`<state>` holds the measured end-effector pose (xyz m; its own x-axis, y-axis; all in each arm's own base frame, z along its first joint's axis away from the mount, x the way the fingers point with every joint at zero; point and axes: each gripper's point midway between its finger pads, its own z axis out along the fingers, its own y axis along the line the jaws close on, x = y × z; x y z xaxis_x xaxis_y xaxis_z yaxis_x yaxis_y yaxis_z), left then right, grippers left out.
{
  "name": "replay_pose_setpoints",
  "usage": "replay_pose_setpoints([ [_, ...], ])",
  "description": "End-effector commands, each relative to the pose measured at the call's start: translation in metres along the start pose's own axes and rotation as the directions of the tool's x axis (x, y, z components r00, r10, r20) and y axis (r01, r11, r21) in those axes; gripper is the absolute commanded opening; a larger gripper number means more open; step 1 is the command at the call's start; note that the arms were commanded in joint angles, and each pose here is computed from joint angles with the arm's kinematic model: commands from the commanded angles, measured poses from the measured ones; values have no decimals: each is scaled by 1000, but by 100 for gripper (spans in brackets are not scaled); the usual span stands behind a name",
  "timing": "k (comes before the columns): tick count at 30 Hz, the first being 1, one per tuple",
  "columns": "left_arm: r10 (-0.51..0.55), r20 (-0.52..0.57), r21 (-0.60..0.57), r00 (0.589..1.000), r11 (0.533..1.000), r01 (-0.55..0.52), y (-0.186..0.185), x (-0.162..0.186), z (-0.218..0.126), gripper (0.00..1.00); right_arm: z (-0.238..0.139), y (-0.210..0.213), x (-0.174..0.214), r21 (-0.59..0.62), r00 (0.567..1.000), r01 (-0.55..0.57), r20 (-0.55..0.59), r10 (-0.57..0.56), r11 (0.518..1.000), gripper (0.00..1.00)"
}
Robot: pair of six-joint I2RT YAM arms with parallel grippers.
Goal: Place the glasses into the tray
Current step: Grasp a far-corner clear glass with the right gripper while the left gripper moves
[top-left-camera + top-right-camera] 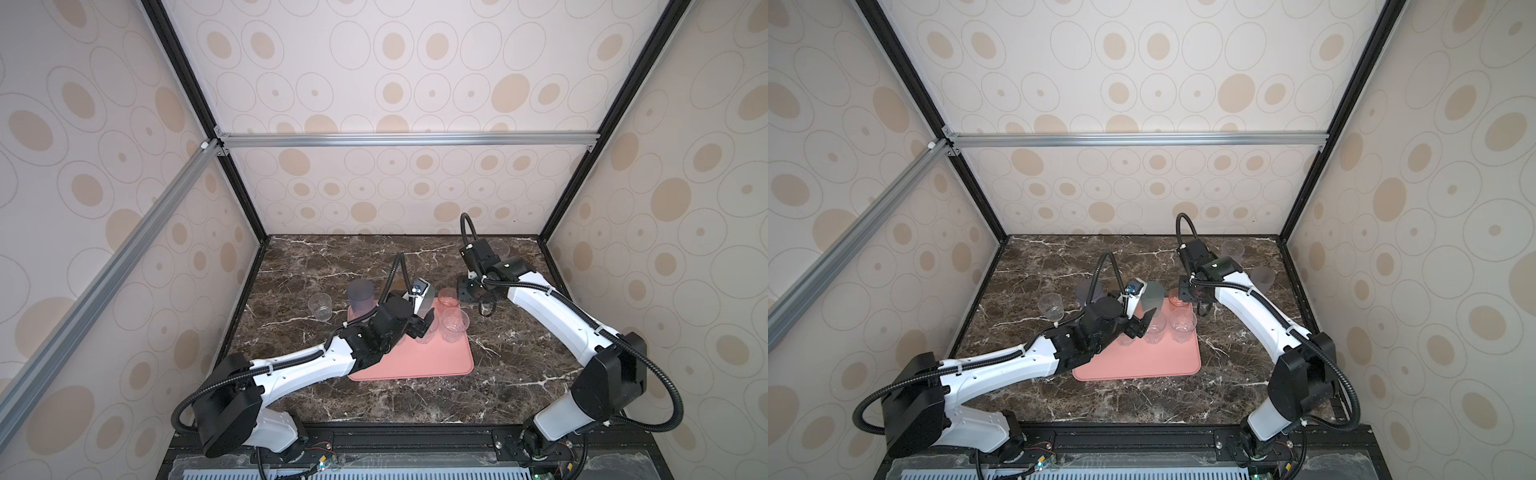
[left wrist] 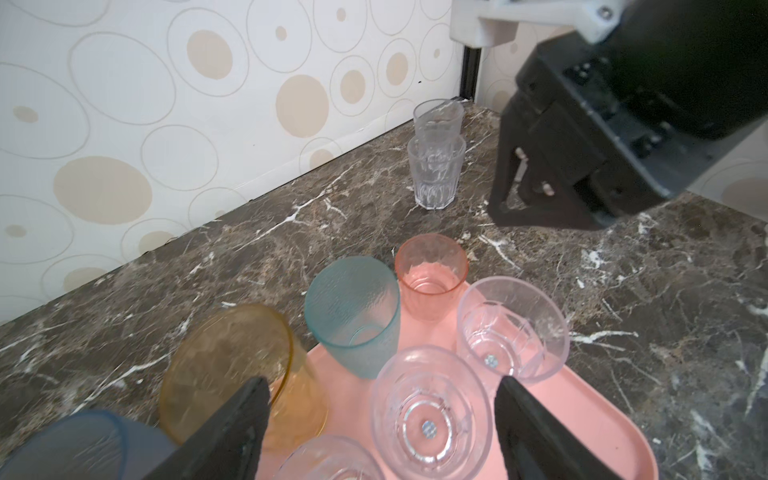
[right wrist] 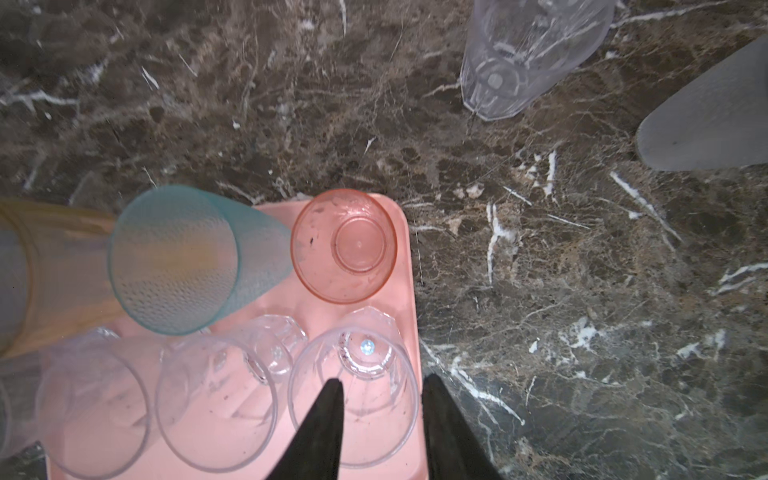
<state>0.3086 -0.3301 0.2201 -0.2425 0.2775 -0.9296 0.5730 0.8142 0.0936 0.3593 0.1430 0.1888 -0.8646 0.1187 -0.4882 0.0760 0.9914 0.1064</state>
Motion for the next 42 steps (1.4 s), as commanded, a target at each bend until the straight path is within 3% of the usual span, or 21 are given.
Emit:
replay_pose_setpoints([
  [1,43,47,22,998,999,-44,-11,-28,19,86,-6,1,-28,-33,989,-83,116,86,996,35],
  [7,192,70,-20,979,981,-192,-15,-61,56,89,-3,-37,-61,-59,964,-215,145,222,975,36],
  [12,221,70,-31,973,975,-219,-11,-79,84,89,15,-85,-78,-12,923,-350,164,347,937,36],
  [18,207,23,-25,978,978,-206,-2,-84,118,89,44,-134,-89,5,837,-531,156,524,847,36],
  [26,233,-25,-71,972,970,-234,22,-84,139,89,91,-128,-105,39,861,-508,41,507,861,37],
  [36,229,6,-97,973,969,-228,33,-88,113,89,129,-123,-101,66,876,-480,-24,482,875,36],
  [42,224,23,-113,974,969,-221,40,-90,89,90,148,-121,-96,76,890,-447,-64,451,891,29],
])
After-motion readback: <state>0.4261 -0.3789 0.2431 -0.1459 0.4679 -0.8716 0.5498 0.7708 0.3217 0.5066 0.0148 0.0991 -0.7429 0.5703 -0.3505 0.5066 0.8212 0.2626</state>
